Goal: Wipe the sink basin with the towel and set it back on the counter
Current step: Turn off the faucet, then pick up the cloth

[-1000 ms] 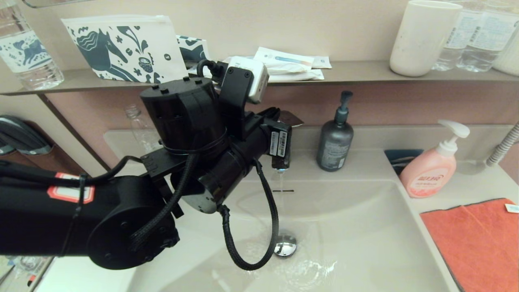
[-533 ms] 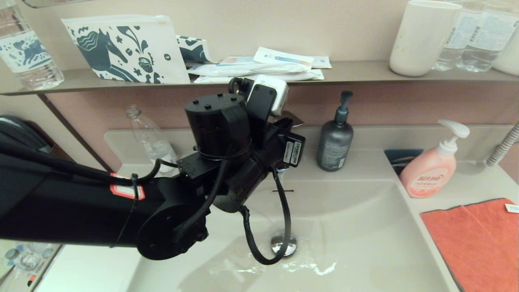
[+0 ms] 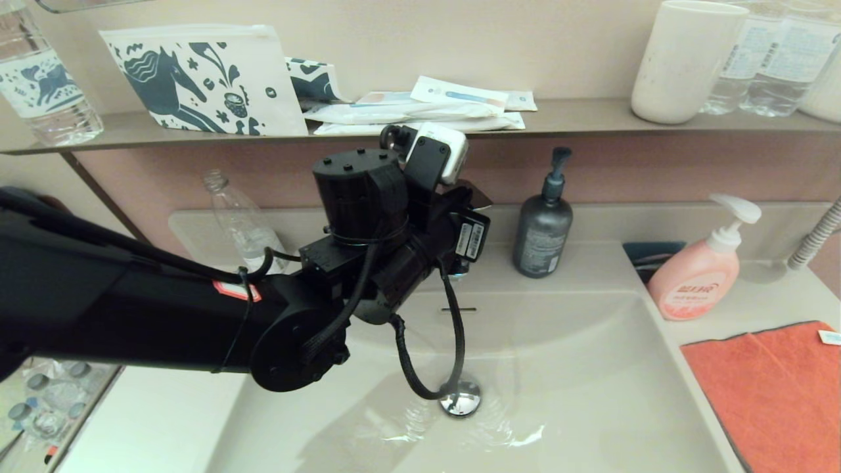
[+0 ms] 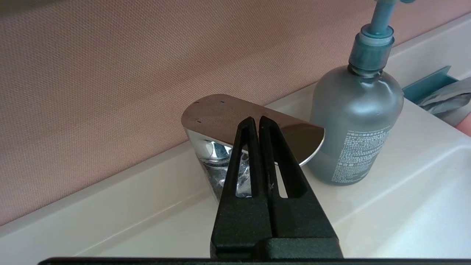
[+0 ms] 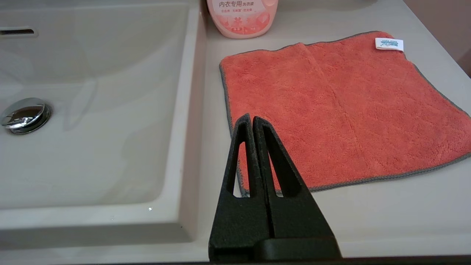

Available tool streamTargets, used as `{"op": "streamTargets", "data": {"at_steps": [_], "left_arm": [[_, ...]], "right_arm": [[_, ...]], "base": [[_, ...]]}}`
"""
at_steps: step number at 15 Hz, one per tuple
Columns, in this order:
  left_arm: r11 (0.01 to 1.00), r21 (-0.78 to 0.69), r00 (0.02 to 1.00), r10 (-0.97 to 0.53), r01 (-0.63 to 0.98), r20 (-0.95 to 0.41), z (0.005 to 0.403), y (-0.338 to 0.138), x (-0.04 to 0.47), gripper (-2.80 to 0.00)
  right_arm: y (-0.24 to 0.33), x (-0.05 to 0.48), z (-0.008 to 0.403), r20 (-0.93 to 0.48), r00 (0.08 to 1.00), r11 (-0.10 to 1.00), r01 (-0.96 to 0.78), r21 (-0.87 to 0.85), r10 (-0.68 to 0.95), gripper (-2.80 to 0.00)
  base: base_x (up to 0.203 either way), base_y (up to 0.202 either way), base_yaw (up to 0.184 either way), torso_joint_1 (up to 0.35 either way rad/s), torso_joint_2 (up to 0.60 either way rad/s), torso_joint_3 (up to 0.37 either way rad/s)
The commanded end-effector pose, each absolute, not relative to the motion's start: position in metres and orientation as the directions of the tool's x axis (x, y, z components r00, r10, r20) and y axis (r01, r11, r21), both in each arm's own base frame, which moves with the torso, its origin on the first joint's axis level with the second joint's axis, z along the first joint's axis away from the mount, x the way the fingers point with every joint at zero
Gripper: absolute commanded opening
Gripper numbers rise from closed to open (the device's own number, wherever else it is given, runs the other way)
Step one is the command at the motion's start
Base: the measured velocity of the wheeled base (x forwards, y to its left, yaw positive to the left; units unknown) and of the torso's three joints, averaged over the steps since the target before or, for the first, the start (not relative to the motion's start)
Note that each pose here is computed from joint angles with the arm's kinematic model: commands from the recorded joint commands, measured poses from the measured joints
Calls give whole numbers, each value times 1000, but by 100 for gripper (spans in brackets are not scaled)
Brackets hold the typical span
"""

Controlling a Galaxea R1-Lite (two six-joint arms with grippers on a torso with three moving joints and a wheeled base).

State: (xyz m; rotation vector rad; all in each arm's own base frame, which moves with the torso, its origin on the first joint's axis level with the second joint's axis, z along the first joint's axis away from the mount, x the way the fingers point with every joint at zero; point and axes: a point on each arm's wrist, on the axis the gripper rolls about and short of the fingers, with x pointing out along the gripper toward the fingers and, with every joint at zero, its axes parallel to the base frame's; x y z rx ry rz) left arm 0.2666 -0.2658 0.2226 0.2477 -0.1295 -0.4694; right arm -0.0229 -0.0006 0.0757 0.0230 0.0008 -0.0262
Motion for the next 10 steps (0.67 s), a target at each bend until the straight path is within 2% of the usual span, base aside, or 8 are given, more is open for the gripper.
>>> {"op": "streamTargets", "data": {"at_steps": [1, 7, 10], "left_arm": [[862, 268, 886, -461, 430, 59, 218, -266, 267, -280], [843, 280, 873, -487, 460, 31, 208, -266, 248, -280], [853, 273, 877, -476, 444, 61, 222, -256, 238, -280]], "right_arm": [[-1, -23, 76, -1, 1000, 999, 26, 23, -26, -280], [-1, -23, 76, -2, 1000, 999, 26, 23, -26, -280], [-1, -23, 76, -2, 1000, 999, 26, 23, -26, -280]], "base": [[0, 0, 0, 0, 0, 0], [0, 0, 0, 0, 0, 0], [0, 0, 0, 0, 0, 0]]}}
